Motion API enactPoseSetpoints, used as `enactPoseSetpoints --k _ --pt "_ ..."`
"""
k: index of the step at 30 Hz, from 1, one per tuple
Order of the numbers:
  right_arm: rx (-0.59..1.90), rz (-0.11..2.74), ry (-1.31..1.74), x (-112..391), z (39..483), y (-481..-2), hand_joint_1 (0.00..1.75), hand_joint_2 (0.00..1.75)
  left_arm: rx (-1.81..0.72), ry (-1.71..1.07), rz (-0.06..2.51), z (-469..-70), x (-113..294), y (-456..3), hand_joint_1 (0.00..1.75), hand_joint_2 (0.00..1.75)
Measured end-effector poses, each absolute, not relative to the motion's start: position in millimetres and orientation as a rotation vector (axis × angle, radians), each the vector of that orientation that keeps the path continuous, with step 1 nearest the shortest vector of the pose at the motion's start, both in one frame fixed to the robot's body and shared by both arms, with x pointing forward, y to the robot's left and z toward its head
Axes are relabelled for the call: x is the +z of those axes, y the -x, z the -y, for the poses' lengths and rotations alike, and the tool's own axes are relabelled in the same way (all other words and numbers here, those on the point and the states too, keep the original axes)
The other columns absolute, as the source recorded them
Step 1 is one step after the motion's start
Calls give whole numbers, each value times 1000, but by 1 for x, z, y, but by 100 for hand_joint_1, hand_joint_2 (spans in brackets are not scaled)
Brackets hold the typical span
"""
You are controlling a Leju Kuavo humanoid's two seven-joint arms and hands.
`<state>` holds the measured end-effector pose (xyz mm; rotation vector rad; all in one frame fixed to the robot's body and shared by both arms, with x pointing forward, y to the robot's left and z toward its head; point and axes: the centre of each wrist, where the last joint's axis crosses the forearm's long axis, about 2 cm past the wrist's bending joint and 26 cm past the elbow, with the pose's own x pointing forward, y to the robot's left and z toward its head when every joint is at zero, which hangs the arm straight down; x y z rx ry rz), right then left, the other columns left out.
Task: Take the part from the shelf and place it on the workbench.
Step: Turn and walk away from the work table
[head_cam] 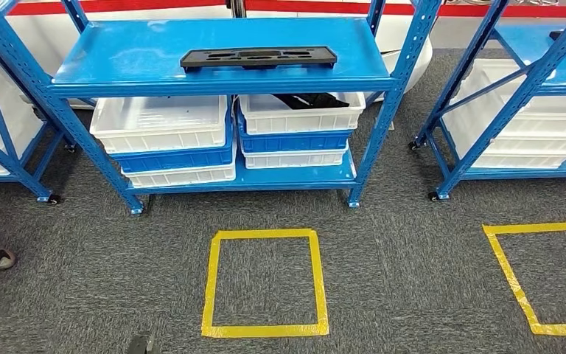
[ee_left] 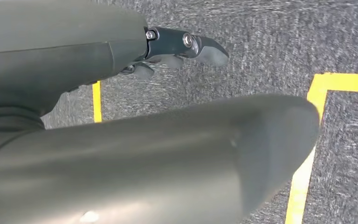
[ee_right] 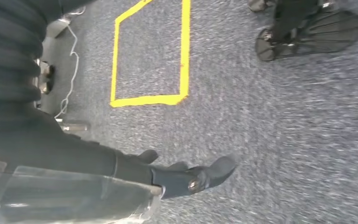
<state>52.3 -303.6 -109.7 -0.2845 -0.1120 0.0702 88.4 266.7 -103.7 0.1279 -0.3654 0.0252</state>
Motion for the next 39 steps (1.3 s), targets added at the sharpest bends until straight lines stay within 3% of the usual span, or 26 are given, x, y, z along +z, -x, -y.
enactPoseSetpoints --k 39 --pt "46 96 266 -110 296 -50 0 175 -5 -131 350 -267 -102 -98 0 0"
